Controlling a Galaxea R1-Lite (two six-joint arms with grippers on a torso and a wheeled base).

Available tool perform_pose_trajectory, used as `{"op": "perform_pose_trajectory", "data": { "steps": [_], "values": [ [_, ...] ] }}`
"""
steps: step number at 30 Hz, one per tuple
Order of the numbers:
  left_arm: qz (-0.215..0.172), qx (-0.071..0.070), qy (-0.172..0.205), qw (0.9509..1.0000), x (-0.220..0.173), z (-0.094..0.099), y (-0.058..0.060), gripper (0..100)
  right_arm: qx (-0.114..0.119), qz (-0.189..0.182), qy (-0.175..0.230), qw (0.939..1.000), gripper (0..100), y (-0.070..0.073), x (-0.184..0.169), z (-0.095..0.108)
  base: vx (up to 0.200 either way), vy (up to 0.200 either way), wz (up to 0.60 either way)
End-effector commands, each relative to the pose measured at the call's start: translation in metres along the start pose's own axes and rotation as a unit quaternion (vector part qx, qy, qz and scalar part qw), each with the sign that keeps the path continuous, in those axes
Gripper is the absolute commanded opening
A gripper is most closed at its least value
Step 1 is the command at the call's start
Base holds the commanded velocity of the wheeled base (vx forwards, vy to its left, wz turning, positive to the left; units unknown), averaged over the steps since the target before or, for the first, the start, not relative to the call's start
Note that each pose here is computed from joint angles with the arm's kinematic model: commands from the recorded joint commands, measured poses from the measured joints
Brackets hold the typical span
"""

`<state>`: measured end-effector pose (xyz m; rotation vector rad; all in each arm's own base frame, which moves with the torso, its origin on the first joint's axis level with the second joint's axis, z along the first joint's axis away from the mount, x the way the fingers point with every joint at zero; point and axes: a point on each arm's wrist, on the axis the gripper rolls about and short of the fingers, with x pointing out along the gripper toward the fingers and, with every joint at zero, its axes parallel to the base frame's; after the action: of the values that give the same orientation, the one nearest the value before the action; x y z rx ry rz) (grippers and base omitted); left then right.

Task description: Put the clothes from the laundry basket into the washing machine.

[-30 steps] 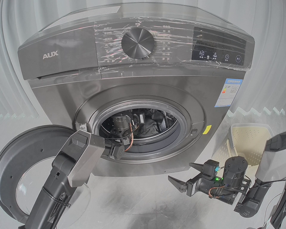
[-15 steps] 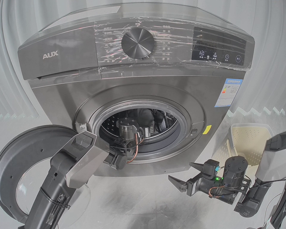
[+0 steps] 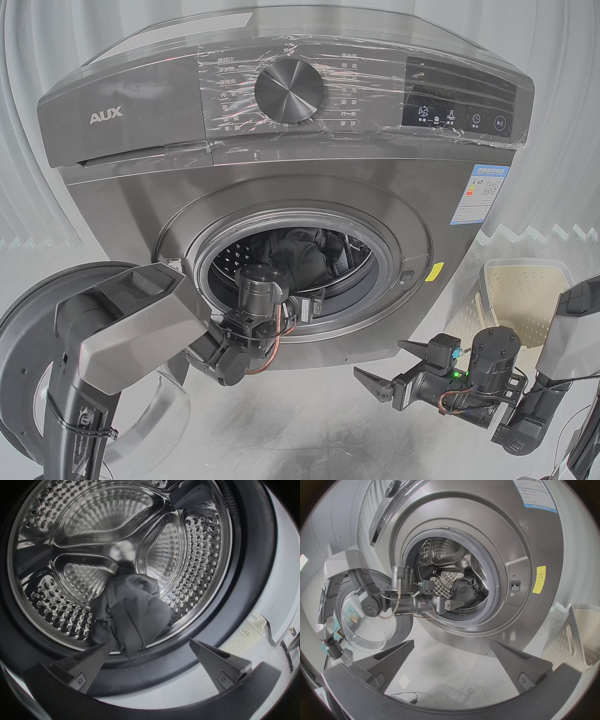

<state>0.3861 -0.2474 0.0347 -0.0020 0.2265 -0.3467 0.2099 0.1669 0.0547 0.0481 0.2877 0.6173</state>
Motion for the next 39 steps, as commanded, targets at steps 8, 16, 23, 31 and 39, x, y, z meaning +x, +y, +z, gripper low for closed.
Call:
{"op": "perform_pose_trajectory", "data": {
  "steps": [8, 16, 23, 31, 39],
  "values": [
    [-0.078, 0.022, 0.013, 0.9966, -0.086, 0.022, -0.035, 100, 0.000, -0.001, 0.001, 1.0000, 100, 0.000, 0.000, 0.000, 0.000, 0.000, 0.00],
    [-0.091, 0.026, 0.017, 0.9954, -0.094, 0.020, -0.038, 100, 0.000, 0.001, 0.000, 1.0000, 100, 0.000, 0.000, 0.000, 0.000, 0.000, 0.00],
    [-0.067, 0.028, 0.036, 0.9967, -0.067, 0.000, -0.025, 100, -0.001, 0.002, 0.002, 1.0000, 100, 0.001, 0.000, -0.001, 0.000, 0.000, 0.00],
    [-0.034, 0.033, 0.024, 0.9986, -0.008, -0.022, 0.000, 100, 0.000, 0.002, 0.000, 1.0000, 100, 0.001, -0.001, 0.000, 0.000, 0.000, 0.00],
    [-0.014, 0.032, 0.023, 0.9991, 0.031, -0.035, 0.013, 100, 0.002, 0.000, 0.002, 1.0000, 100, 0.000, 0.000, -0.001, 0.000, 0.000, 0.00]
  ]
}}
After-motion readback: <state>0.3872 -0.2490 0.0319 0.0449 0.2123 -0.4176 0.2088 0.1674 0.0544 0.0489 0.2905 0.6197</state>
